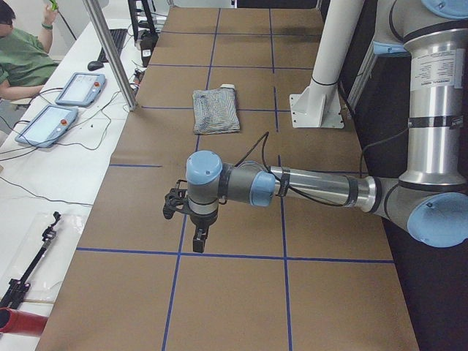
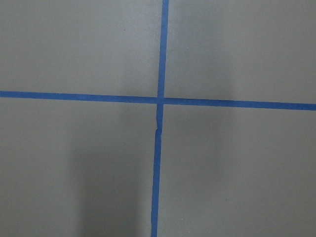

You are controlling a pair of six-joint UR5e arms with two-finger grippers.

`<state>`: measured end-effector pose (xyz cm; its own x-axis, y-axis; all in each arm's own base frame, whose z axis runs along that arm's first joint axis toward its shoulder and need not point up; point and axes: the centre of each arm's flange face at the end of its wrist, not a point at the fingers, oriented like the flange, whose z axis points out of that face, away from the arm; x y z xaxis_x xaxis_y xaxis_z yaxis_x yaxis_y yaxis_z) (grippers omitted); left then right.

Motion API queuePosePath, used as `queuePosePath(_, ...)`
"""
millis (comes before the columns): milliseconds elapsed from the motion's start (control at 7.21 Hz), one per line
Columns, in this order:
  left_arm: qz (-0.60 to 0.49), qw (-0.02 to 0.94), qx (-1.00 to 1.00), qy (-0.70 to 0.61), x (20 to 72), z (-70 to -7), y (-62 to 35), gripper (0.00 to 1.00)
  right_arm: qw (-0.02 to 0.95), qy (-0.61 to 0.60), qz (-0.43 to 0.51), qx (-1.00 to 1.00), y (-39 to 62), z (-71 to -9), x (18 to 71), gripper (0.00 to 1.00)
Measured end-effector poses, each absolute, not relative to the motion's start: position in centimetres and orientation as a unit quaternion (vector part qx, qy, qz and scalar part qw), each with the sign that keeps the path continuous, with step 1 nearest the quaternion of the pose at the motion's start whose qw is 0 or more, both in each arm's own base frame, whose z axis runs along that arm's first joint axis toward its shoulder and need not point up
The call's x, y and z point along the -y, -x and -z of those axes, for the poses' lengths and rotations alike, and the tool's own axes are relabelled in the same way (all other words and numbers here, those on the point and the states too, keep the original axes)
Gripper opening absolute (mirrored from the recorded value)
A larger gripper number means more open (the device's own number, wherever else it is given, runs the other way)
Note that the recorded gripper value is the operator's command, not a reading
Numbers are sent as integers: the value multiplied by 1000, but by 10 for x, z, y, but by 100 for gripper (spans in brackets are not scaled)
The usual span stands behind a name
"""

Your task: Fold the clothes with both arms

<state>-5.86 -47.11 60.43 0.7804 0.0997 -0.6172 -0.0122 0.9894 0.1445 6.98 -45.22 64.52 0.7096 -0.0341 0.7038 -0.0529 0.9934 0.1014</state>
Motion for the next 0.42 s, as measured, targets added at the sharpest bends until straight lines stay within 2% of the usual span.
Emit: queuePosePath(416,-30,941,-330,-67,471,-605,59,100,922,-57,-5,382,-70,-647,452,100)
